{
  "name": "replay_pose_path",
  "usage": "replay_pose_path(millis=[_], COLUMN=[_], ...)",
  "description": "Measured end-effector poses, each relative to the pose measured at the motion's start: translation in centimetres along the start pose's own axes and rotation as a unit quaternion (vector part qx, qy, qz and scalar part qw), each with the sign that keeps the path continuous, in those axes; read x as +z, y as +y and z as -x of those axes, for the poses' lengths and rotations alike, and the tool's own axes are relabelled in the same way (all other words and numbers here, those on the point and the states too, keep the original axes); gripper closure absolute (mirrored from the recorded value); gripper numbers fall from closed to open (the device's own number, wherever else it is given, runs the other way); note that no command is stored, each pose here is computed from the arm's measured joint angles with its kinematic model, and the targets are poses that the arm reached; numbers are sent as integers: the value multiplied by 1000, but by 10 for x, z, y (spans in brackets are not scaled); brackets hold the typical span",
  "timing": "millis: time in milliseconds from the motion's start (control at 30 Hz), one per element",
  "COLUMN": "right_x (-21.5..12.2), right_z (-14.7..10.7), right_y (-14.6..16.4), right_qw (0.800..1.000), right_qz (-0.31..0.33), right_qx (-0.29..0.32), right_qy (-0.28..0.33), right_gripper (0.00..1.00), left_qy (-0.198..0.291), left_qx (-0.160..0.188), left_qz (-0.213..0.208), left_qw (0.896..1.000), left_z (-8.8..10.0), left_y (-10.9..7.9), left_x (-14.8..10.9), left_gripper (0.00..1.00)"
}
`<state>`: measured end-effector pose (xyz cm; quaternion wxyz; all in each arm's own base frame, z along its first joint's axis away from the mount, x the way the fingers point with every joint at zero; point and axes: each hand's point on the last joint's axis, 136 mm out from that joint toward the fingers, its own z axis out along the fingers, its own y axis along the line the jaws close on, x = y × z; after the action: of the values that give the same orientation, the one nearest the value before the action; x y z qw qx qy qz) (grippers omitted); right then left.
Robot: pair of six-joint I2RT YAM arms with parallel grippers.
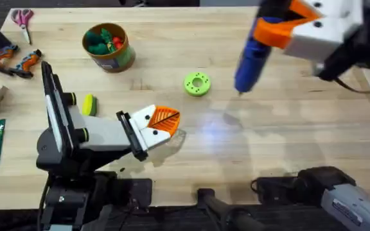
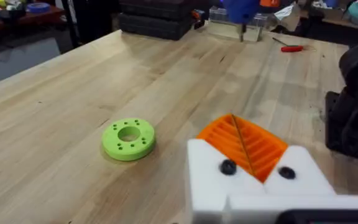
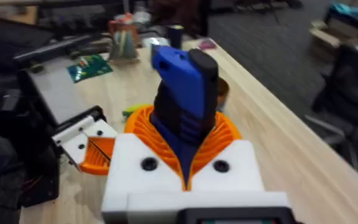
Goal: Pick up the gripper from the table and insert it into the empty holder that is missing its gripper. Then pick up a screw, insert it into the mounting hole, and use the screwdriver to tighten it. Finally, clean up the table by picking up the vegetable and placing it into the bucket.
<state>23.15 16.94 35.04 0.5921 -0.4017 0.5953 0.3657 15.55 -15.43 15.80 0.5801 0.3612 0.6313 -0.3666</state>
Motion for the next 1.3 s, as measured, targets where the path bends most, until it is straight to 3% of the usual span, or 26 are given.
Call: replay_pose_path(millis=[133,500,1000,1300], right_x=[27,87,109,116], right_z=[12,29,35,40], right_y=[17,45,106,127], right_qw=[997,982,964,960], right_qz=[64,160,237,241], right_qx=[-33,-9,-8,-24], right_qy=[-30,-102,-124,-138], right_gripper=[974,974,974,974], left_qy=[0,0,0,0], left_qx=[0,0,0,0], left_qz=[0,0,0,0], left_qw=[1000,1000,1000,1000], left_z=[0,0,0,0], left_y=[0,0,0,0], left_x=[0,0,0,0], left_gripper=[997,997,997,997])
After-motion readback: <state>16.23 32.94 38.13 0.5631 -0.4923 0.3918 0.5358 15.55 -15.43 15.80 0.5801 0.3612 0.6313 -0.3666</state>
